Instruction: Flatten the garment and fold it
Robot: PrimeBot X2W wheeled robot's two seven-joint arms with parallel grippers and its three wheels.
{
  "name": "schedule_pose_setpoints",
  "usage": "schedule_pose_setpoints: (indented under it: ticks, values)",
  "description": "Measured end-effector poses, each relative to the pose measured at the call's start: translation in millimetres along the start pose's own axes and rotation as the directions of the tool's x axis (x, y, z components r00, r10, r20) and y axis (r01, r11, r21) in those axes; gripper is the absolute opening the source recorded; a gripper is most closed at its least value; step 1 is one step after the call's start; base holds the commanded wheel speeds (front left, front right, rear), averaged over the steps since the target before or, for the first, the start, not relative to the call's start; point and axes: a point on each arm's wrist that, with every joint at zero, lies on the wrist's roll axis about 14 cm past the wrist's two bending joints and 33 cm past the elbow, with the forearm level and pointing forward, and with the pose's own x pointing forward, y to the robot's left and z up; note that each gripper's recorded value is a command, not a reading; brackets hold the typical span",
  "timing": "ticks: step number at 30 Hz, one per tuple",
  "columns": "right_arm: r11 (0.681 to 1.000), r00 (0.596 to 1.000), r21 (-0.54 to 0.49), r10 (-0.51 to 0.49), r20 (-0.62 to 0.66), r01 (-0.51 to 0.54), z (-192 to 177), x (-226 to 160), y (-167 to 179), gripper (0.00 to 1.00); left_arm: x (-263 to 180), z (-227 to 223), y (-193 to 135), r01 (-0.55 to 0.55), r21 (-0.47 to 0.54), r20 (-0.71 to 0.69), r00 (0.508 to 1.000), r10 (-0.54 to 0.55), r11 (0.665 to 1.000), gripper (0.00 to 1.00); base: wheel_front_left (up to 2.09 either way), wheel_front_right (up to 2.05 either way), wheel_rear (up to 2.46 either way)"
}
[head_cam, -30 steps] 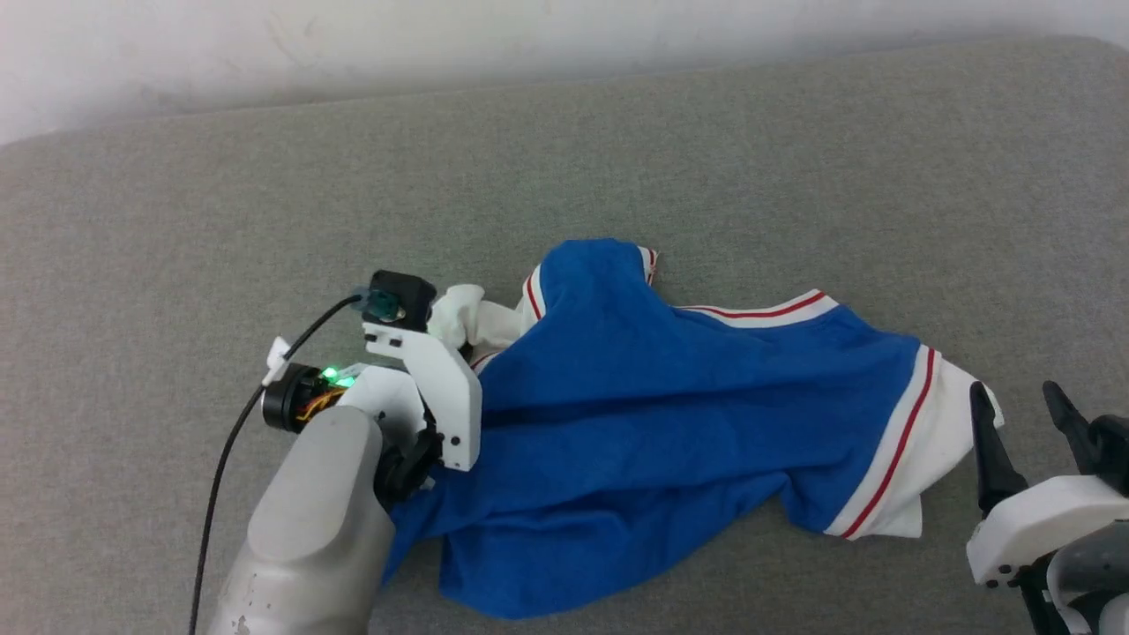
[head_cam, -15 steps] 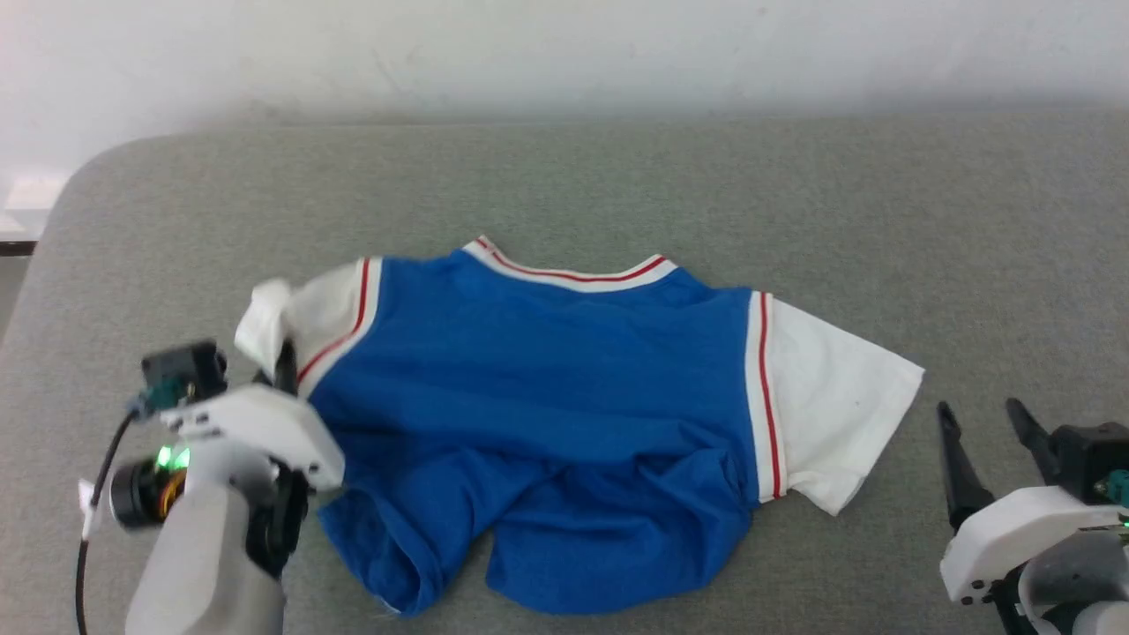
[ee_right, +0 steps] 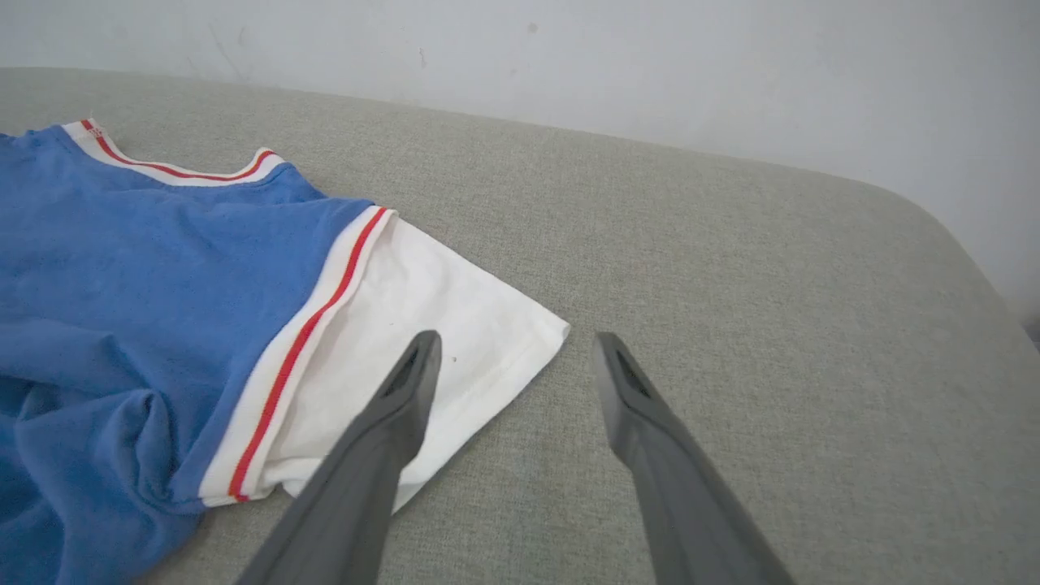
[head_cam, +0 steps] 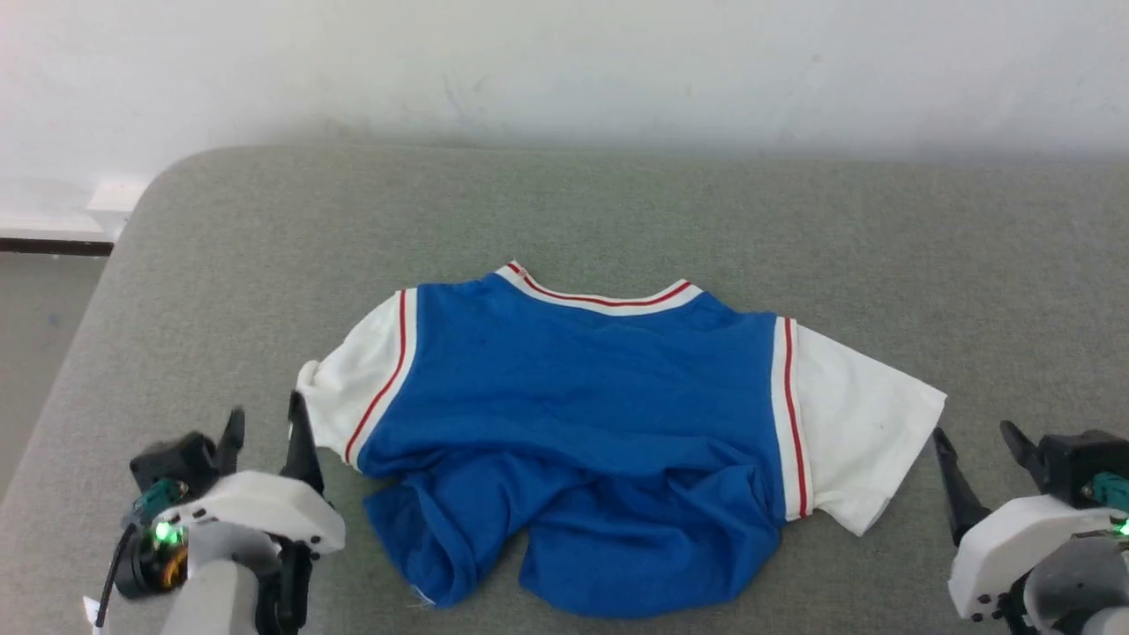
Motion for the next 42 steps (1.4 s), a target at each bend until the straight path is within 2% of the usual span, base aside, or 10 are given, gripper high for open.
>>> schedule_pose_setpoints:
  ticks: [3,6,9,16,20,25,26,27,33,42]
  values:
    - [0.999,0.997,-0.047,0.014,-0.075,-0.018,-4,6,-6,1.0,-3,44,-10,0.063,0.114,0.165,0.983,-0.082,0.991,1.0,0.0,0.0,0.0]
    - [0.997,0.985,-0.071,0.019,-0.17,-0.031,-8,16,-12,1.0,-15,85,-25,0.108,0.226,0.292,0.941,-0.173,0.968,1.0,0.0,0.0,0.0]
    - [0.995,0.966,-0.085,0.026,-0.257,-0.05,-10,29,-15,1.0,-34,114,-40,0.13,0.293,0.383,0.892,-0.241,0.947,1.0,0.0,0.0,0.0]
    - [0.992,0.932,-0.118,0.006,-0.363,-0.052,-20,60,-21,1.0,-66,119,-46,0.126,0.325,0.426,0.865,-0.264,0.937,1.0,0.0,0.0,0.0]
    - [0.991,0.906,-0.129,-0.02,-0.422,-0.038,-36,73,-24,1.0,-73,116,-42,0.108,0.305,0.428,0.872,-0.237,0.946,1.0,0.0,0.0,0.0]
    - [0.992,0.881,-0.108,0.002,-0.473,-0.06,-56,85,-13,1.0,-74,111,-36,0.09,0.294,0.417,0.884,-0.212,0.952,1.0,0.0,0.0,0.0]
    - [0.992,0.877,-0.105,0.008,-0.481,-0.066,-59,86,-10,0.32,-73,110,-35,0.09,0.294,0.412,0.886,-0.211,0.951,1.0,0.0,0.0,0.0]
    - [0.992,0.876,-0.102,0.012,-0.483,-0.069,-61,87,-9,0.0,-73,109,-33,0.086,0.294,0.408,0.889,-0.206,0.952,1.0,0.0,0.0,0.0]
    - [0.996,0.897,-0.084,-0.012,-0.442,-0.028,-57,85,-24,0.0,-67,98,-33,0.104,0.294,0.373,0.903,-0.214,0.95,1.0,0.0,0.0,0.0]
    - [0.99,0.901,-0.074,-0.14,-0.411,0.12,-59,36,-79,0.0,-39,92,-47,0.193,0.315,0.303,0.908,-0.291,0.929,1.0,0.0,0.0,0.0]
